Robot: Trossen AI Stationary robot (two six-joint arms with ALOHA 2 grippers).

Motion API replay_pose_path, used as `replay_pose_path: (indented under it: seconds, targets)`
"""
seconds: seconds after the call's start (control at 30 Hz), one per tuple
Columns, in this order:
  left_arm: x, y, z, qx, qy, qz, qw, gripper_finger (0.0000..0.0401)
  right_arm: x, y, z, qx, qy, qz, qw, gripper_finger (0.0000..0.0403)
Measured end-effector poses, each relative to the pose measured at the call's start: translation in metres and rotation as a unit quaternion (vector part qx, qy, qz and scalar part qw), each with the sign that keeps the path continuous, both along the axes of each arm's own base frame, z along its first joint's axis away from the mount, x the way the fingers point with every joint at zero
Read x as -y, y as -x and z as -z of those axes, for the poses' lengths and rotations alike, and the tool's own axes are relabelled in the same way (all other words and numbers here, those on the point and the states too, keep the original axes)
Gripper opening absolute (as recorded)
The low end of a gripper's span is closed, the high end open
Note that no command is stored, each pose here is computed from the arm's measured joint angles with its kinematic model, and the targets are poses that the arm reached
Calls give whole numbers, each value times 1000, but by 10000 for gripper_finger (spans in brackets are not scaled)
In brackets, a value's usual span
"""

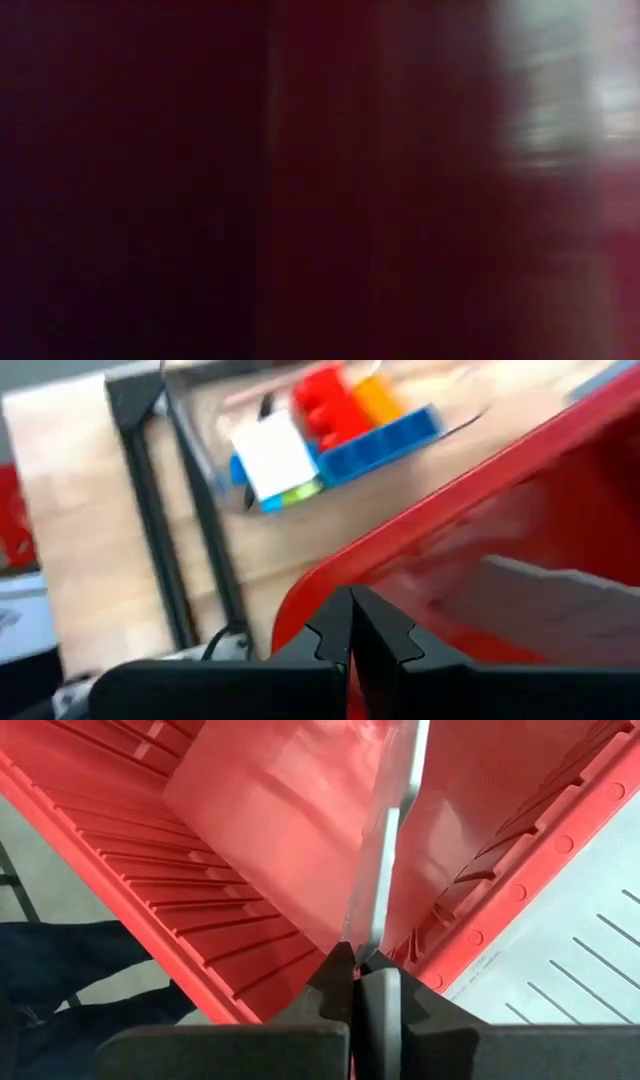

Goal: Sort blocks
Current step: Assemble the bin divider into the red bin

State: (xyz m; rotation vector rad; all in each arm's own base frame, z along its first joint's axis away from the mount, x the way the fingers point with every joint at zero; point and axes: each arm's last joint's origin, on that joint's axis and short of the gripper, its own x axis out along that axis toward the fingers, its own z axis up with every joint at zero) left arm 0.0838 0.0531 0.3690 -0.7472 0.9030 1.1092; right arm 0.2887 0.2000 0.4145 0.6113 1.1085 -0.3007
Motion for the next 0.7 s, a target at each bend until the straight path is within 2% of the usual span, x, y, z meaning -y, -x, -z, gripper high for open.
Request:
replay_pose_path:
  seconds: [0.1,0.23,0.4,0.57,0.7]
  targets:
    - [-2,-3,22,-37,12,-25,999,0,1,0,0,0,0,2,1000,0]
    - [-4,-1,26,-47,-16,-70,996,0,2,-1,0,0,-1,7,1000,0]
    - [-3,-2,26,-42,-15,-72,996,0,2,-1,0,1,0,8,1000,0]
    - [-7,-6,27,-66,-41,-83,994,0,2,-1,0,1,-2,16,1000,0]
    - [-11,-16,33,-77,-5,-71,994,0,2,-2,0,3,0,17,1000,0]
